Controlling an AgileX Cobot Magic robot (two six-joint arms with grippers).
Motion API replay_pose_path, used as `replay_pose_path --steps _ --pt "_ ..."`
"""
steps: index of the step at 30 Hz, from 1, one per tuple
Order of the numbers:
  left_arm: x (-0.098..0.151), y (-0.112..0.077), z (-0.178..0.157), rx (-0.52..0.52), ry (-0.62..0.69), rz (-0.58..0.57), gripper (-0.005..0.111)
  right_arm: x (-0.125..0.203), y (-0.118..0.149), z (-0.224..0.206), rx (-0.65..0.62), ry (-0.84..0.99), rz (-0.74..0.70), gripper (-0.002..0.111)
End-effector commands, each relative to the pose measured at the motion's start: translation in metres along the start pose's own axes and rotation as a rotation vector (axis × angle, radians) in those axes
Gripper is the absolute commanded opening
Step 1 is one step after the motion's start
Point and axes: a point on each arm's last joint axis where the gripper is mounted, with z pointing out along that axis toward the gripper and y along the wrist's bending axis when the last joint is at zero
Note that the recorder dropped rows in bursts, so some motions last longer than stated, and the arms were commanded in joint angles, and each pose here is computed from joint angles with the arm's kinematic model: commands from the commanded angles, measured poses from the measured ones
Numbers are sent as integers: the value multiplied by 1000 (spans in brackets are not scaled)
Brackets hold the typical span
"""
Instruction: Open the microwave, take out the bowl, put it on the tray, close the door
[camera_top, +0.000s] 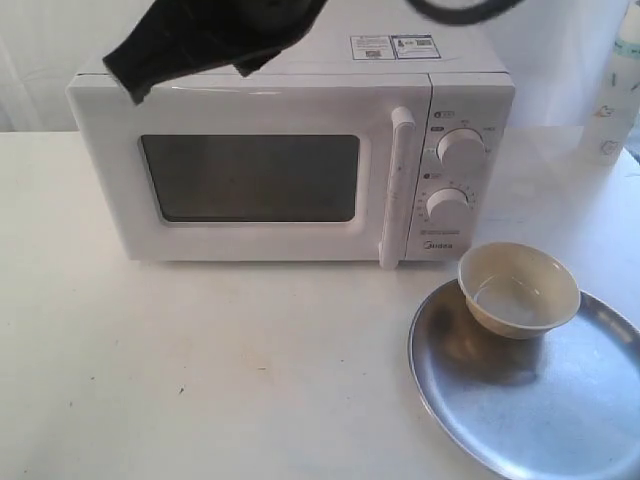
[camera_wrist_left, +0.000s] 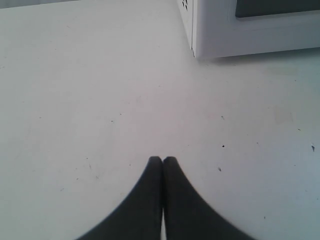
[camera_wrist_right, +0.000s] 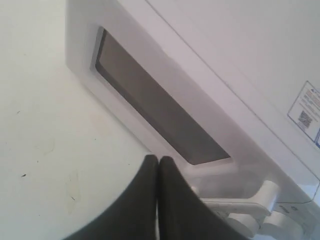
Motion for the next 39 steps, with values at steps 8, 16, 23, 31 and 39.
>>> replay_pose_path --steps 8,16,23,31,39 --pt "-1 -1 0 9 -3 -7 0 1 -9 -19 -6 -34 29 0" --pt "-1 -1 0 9 -3 -7 0 -4 -10 -1 100 -53 24 0" --pt "-1 -1 0 9 -3 -7 0 43 -53 -10 298 -25 424 0" --pt "-1 -1 0 9 -3 -7 0 150 -78 -15 -24 -427 700 0" --pt "-1 -1 0 9 -3 -7 0 271 -84 -17 7 -566 772 0"
